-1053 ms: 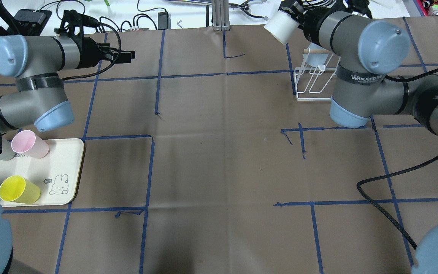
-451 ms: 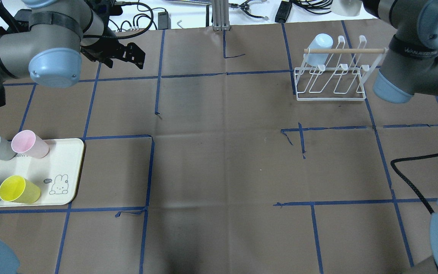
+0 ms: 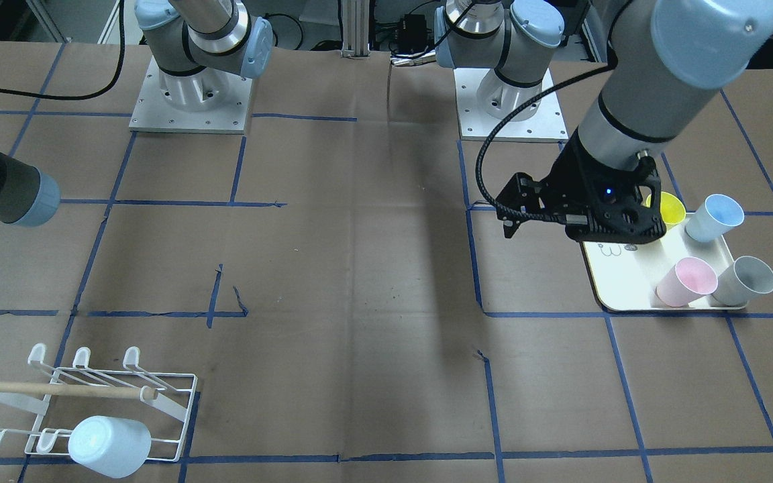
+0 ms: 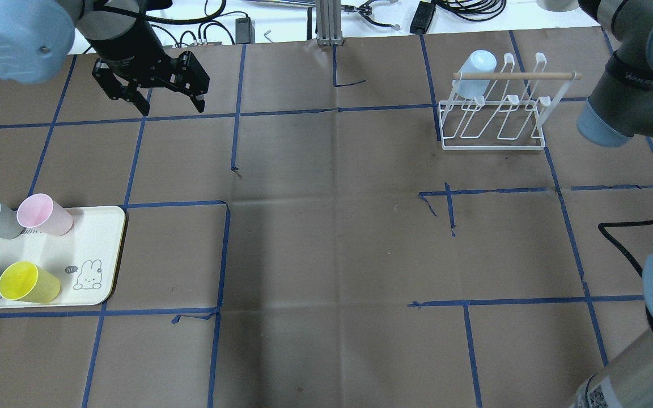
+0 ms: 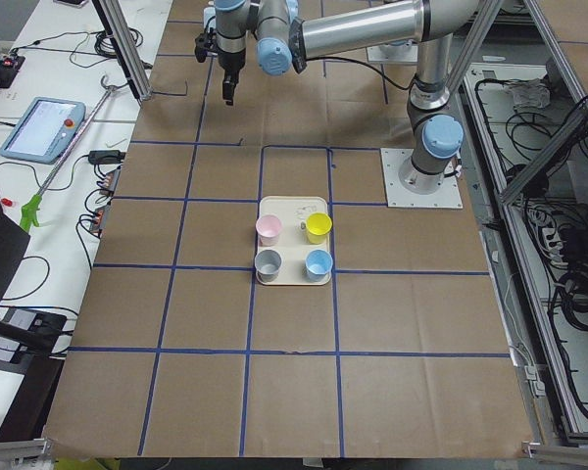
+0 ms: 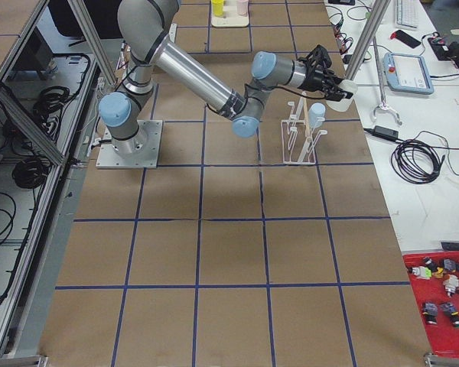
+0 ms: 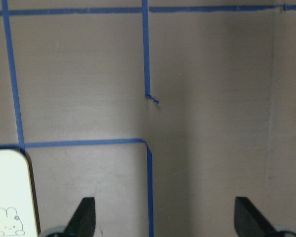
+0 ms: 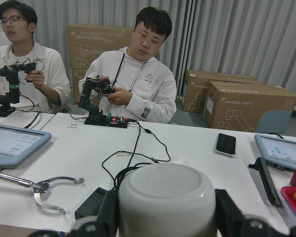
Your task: Transfer IKEA cup to right arm and place on rack
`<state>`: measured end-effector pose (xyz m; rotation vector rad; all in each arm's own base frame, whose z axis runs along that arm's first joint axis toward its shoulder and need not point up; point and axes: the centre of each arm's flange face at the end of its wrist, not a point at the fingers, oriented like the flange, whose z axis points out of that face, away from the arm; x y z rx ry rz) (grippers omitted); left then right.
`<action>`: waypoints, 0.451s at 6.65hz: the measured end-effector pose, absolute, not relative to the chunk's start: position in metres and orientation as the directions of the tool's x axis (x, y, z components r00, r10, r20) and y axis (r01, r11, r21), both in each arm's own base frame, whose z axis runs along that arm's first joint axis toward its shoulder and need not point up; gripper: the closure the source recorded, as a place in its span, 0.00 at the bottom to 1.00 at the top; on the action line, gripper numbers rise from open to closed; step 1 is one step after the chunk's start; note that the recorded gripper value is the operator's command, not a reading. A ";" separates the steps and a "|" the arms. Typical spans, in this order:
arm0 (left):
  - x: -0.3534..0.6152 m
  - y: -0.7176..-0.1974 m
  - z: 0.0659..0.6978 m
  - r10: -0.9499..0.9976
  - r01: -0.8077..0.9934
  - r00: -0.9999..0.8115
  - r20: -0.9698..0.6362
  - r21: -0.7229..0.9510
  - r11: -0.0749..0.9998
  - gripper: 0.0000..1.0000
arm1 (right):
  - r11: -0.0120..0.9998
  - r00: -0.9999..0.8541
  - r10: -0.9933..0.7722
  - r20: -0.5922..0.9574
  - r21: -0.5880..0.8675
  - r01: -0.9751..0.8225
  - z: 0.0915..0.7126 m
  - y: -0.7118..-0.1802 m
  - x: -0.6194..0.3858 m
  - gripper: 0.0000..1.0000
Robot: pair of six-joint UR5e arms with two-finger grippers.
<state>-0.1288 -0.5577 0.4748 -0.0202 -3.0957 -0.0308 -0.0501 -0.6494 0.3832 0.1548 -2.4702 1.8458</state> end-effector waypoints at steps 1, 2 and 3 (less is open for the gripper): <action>-0.138 -0.542 0.482 0.016 0.017 -1.000 0.022 0.039 0.999 0.01 | 0.267 -0.993 -0.036 0.110 -0.957 -0.116 0.363 -0.650 -0.059 0.96; -0.143 -0.532 0.480 0.029 0.028 -1.000 -0.004 0.052 0.998 0.01 | 0.268 -0.993 -0.029 0.110 -0.957 -0.114 0.343 -0.650 -0.065 0.96; -0.143 -0.524 0.475 0.036 0.035 -0.999 -0.014 0.048 0.998 0.01 | 0.270 -0.994 -0.024 0.108 -0.957 -0.111 0.329 -0.648 -0.068 0.96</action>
